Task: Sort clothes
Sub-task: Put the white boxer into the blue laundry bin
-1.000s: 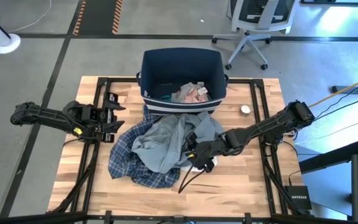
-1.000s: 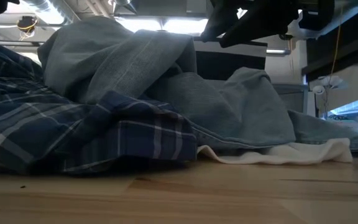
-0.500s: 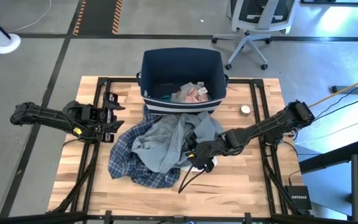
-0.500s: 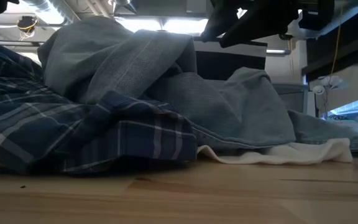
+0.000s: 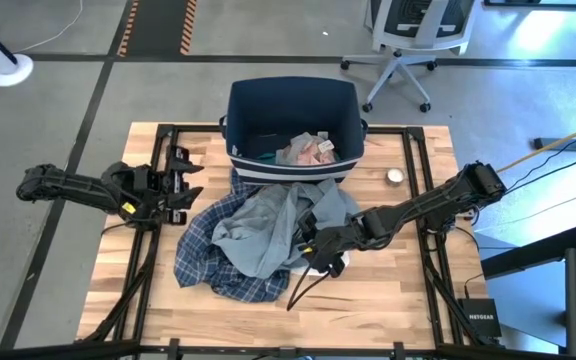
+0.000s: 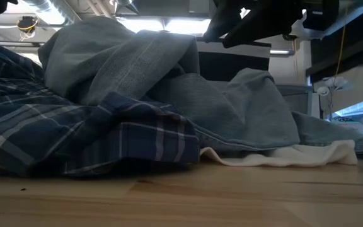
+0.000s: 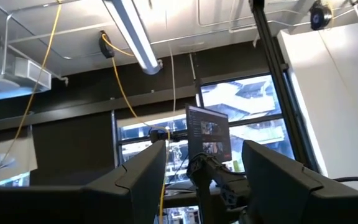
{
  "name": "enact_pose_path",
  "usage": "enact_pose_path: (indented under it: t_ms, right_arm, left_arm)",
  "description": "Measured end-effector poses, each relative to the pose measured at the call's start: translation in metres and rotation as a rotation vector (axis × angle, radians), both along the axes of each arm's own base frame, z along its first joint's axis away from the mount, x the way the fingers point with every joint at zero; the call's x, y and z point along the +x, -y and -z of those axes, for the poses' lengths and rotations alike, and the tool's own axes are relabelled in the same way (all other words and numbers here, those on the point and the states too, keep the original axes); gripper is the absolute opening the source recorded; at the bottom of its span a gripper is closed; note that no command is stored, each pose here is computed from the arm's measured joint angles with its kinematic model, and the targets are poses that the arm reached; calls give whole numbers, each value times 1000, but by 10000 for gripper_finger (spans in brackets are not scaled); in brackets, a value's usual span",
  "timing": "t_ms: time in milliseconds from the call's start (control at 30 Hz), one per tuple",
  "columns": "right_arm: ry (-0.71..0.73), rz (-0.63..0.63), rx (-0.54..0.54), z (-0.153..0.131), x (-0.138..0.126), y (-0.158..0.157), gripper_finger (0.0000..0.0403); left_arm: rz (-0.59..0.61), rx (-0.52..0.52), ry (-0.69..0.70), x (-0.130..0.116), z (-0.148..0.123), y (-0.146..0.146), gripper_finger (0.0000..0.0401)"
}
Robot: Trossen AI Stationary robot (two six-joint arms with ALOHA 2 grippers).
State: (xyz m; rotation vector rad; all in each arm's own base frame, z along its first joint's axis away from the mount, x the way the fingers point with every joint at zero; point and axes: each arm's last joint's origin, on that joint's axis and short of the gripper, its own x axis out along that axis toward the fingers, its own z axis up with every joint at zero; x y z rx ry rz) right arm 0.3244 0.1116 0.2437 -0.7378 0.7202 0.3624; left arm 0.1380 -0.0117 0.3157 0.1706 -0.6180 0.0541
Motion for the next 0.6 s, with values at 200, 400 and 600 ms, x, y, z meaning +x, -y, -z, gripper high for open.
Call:
enact_pose_path:
  t_ms: [200,400,600]
  right_arm:
    - [6,0,2,0,0,0,209]
    - [1,5,6,2,2,-1,209]
    - [-57,-6,2,23,10,-4,209]
  left_arm:
    - [-12,0,-11,1,1,0,208]
    - [-13,0,-11,1,1,0,208]
    - [-14,0,-12,1,1,0,208]
